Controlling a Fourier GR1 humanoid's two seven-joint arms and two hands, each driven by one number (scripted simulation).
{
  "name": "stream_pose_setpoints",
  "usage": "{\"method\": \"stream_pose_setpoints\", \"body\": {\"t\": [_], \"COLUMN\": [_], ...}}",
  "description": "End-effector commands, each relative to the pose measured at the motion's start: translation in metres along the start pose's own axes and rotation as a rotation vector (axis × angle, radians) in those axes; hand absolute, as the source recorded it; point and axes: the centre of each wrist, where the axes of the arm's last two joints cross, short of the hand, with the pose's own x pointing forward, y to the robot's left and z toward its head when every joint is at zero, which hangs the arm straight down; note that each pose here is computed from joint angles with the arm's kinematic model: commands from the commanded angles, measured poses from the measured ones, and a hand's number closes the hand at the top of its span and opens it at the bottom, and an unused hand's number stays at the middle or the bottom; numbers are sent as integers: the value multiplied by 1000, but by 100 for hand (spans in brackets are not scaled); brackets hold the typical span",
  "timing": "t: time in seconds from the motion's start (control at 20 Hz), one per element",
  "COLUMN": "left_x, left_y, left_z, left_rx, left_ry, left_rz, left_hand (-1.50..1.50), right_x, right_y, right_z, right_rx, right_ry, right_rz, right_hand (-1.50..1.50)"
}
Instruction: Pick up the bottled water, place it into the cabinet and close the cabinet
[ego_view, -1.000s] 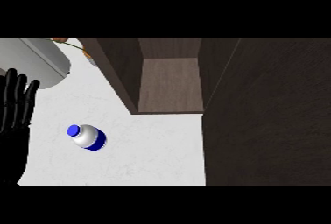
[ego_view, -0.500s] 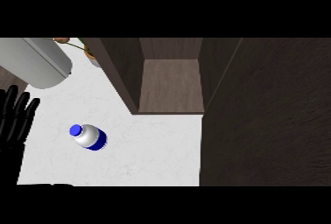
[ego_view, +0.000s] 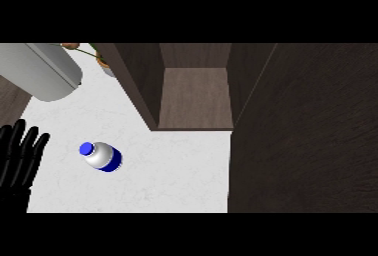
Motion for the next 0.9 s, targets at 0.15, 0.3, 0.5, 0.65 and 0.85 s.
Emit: {"method": "stream_pose_setpoints", "body": {"t": [0.15,0.3,0.5,0.65,0.85], "left_x": [-12,-23,-60,-78,-99], "left_y": [-3,-10,20,36,33], "left_z": [17,14,15,0,2], "left_rx": [25,76,129,179,141], "left_ry": [38,29,38,58,113], "left_rz": [-20,-45,-69,-87,-69], "left_hand": [-150,-150,-150,-150,-150], "right_x": [21,13,29,28,33], "right_y": [4,4,10,-1,3], "right_z": [23,37,38,44,47], "right_rx": [4,-17,-17,9,25], "right_ry": [-16,-6,-11,-14,0], "right_rz": [-4,-8,19,35,25], "right_hand": [-150,-150,-150,-150,-150]}}
